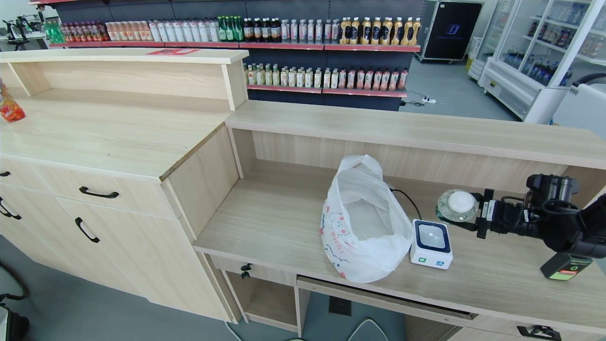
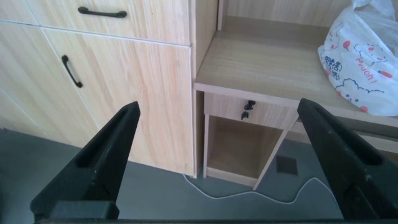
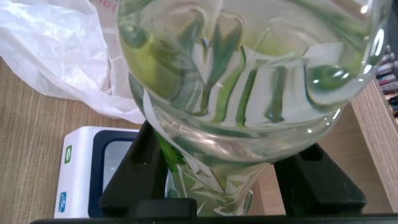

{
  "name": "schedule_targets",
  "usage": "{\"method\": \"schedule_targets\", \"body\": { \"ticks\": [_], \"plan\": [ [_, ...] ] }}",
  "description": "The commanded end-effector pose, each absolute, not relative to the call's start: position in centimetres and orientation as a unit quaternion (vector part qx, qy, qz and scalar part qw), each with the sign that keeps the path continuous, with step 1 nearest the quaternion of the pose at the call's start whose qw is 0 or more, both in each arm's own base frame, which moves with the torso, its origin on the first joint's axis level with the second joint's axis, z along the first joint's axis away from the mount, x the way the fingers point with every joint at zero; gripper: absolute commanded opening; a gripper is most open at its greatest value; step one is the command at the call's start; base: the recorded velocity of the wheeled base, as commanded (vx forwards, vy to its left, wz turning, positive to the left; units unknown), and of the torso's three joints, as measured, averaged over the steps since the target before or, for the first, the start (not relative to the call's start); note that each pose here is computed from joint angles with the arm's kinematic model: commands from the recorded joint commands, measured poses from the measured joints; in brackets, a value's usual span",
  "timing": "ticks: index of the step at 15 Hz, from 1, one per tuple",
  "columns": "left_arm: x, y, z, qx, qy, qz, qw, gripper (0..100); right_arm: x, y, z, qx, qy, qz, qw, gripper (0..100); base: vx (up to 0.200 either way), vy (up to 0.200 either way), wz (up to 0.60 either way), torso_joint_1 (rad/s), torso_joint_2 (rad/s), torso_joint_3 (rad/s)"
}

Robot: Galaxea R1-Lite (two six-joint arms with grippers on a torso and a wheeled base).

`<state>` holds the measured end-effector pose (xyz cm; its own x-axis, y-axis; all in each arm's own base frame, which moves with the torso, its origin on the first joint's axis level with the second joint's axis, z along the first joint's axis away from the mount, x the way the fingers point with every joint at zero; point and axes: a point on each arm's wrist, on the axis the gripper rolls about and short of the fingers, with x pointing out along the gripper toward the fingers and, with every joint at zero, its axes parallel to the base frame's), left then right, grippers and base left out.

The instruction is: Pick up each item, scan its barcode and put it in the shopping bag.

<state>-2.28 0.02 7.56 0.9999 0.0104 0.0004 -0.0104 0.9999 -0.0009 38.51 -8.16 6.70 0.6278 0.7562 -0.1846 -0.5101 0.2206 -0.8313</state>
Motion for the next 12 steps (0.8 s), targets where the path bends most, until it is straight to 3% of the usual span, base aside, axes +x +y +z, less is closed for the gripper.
{"method": "schedule_targets", "body": {
  "ticks": [1, 12],
  "plan": [
    [-2.3, 0.0, 7.6, -0.001, -0.001, 0.005, 1.0, 100, 38.8, -7.9, 6.3, -0.468, -0.132, 0.415, 0.769, 0, 0.0, 0.0, 0.0, 0.0, 0.0, 0.0],
    [-2.3, 0.0, 7.6, -0.001, -0.001, 0.005, 1.0, 100, 40.2, -7.4, 5.1, -0.461, -0.134, 0.426, 0.767, 0, 0.0, 0.0, 0.0, 0.0, 0.0, 0.0]
  ]
}}
